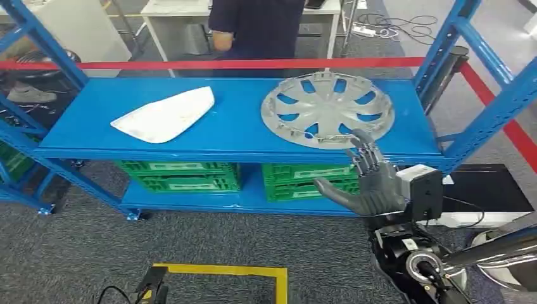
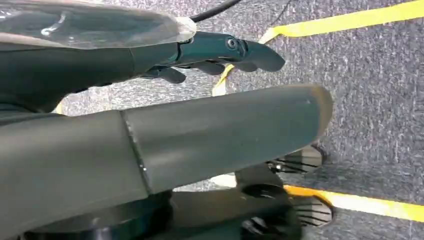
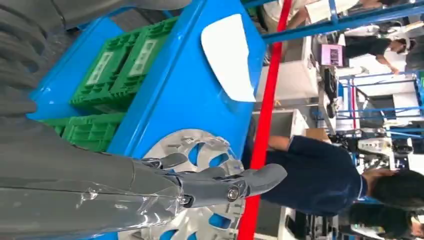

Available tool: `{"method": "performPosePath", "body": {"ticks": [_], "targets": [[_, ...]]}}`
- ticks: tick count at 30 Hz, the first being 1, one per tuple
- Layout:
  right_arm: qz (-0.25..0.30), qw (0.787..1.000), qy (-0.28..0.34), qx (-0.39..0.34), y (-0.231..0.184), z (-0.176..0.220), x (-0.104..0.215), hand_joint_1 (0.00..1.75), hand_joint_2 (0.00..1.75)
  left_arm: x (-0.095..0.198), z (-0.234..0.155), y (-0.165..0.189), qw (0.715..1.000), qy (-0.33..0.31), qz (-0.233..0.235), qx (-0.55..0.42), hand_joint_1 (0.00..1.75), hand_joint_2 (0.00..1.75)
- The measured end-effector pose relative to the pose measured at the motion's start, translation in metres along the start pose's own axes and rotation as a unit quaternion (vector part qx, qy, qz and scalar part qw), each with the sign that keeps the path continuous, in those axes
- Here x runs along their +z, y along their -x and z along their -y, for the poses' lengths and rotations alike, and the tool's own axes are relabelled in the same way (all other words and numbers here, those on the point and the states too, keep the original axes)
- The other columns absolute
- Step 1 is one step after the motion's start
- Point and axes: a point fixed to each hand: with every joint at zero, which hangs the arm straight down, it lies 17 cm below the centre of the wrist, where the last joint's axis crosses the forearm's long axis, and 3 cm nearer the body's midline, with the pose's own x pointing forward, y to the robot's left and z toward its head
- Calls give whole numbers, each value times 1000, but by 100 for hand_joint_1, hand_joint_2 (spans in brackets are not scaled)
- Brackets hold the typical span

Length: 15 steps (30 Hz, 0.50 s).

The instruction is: Take the parts from the cabinet and place them on the table.

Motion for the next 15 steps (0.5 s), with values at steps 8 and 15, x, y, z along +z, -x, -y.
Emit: {"method": "performPosePath", "body": {"ticks": [8, 15], "targets": [[0, 1000, 0, 0, 0, 0, 0, 0, 175, 0, -1, 1, 1000, -1, -1, -1, 0, 0], [0, 1000, 0, 2, 0, 0, 0, 0, 175, 0, -1, 0, 1000, -1, 0, -2, 0, 0]]}}
